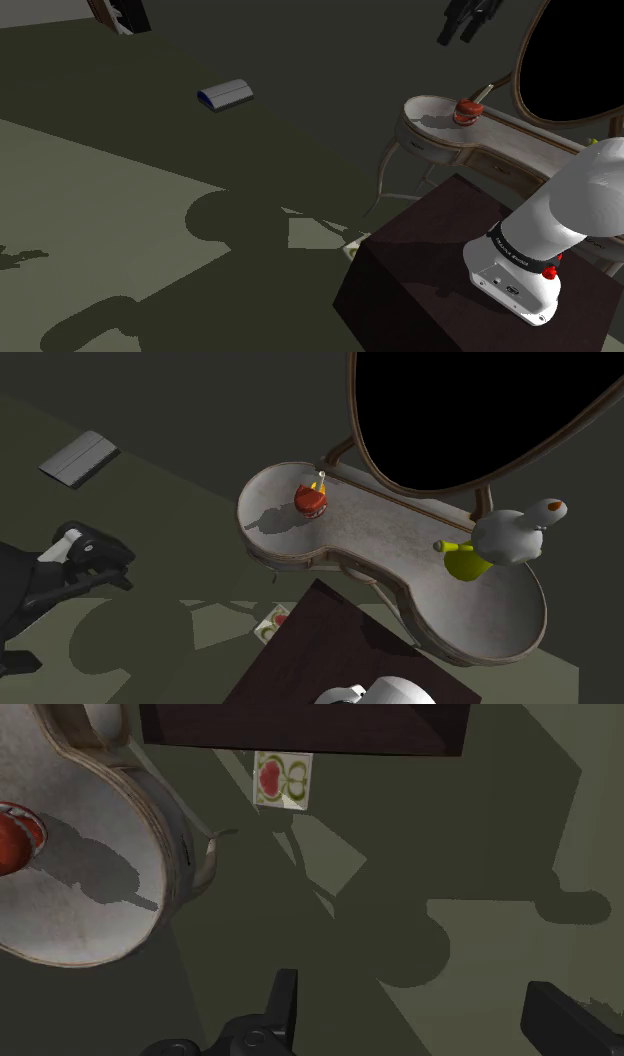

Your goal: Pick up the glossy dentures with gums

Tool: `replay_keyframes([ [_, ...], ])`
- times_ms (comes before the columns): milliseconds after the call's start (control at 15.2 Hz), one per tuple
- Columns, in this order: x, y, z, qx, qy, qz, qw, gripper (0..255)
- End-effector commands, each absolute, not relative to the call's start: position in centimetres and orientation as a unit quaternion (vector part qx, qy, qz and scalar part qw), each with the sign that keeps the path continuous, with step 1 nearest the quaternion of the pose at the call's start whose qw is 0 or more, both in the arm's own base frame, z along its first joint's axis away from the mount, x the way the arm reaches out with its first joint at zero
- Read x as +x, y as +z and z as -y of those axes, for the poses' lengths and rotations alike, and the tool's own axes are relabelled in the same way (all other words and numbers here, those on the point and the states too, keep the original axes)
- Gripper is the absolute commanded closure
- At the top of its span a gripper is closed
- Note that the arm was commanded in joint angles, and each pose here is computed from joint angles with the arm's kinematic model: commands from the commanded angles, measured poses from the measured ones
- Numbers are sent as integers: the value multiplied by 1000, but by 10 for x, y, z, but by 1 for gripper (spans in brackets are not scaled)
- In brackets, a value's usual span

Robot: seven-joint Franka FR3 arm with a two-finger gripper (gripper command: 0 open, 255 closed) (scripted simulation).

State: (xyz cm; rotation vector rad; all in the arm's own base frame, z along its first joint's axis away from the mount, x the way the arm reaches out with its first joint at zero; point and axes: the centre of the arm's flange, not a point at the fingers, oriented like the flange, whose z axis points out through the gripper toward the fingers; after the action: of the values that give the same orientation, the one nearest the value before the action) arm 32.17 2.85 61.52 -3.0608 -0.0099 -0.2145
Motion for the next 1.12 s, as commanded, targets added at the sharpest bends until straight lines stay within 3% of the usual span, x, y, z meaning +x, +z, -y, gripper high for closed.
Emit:
replay_keyframes([
  [0, 322, 615, -28, -997, -70, 3, 37, 0],
  [1056, 359, 511, 153, -999, -14, 13, 35, 0],
])
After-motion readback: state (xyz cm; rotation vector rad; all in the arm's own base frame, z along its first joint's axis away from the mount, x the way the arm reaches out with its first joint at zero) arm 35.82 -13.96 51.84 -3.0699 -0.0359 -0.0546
